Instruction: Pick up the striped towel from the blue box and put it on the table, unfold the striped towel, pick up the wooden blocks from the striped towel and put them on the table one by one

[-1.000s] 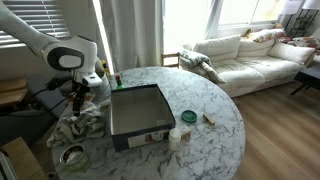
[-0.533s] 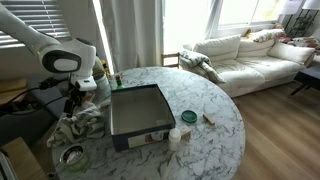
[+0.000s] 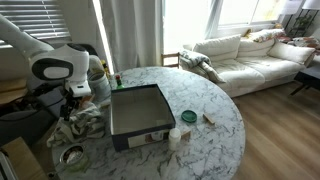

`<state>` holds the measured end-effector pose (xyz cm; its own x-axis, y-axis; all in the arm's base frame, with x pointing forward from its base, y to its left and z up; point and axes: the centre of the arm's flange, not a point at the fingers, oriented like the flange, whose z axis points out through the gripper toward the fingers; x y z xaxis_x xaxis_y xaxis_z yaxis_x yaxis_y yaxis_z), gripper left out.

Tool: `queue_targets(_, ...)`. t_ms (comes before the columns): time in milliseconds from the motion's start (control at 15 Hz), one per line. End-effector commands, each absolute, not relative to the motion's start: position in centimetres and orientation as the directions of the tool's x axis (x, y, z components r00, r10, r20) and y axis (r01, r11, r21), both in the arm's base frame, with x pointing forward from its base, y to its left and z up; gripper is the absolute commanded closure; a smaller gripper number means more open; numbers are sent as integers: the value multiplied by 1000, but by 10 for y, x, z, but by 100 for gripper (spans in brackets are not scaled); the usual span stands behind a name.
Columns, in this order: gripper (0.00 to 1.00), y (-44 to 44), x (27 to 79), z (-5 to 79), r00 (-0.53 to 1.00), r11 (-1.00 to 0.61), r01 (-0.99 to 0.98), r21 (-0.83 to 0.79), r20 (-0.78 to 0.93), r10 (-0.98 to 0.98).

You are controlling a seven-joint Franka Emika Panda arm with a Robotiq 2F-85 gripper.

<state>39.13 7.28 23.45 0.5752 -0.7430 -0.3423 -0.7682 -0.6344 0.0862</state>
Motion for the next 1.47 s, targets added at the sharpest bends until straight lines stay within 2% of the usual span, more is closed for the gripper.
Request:
queue_targets(0, 37, 76, 380, 229, 567, -605, -795, 29, -318, -760)
queue_targets(67, 48, 74, 380, 229, 564, -600, -799, 29, -310, -765)
queue_targets(533, 99, 72, 378, 231, 554, -591, -805, 43, -300, -776)
queue_targets(1000, 99, 72, 390, 266, 529, -573, -817, 66, -308, -790)
queue_targets(1400, 99, 71, 427, 290, 582, -586, -808, -63, -241, -777)
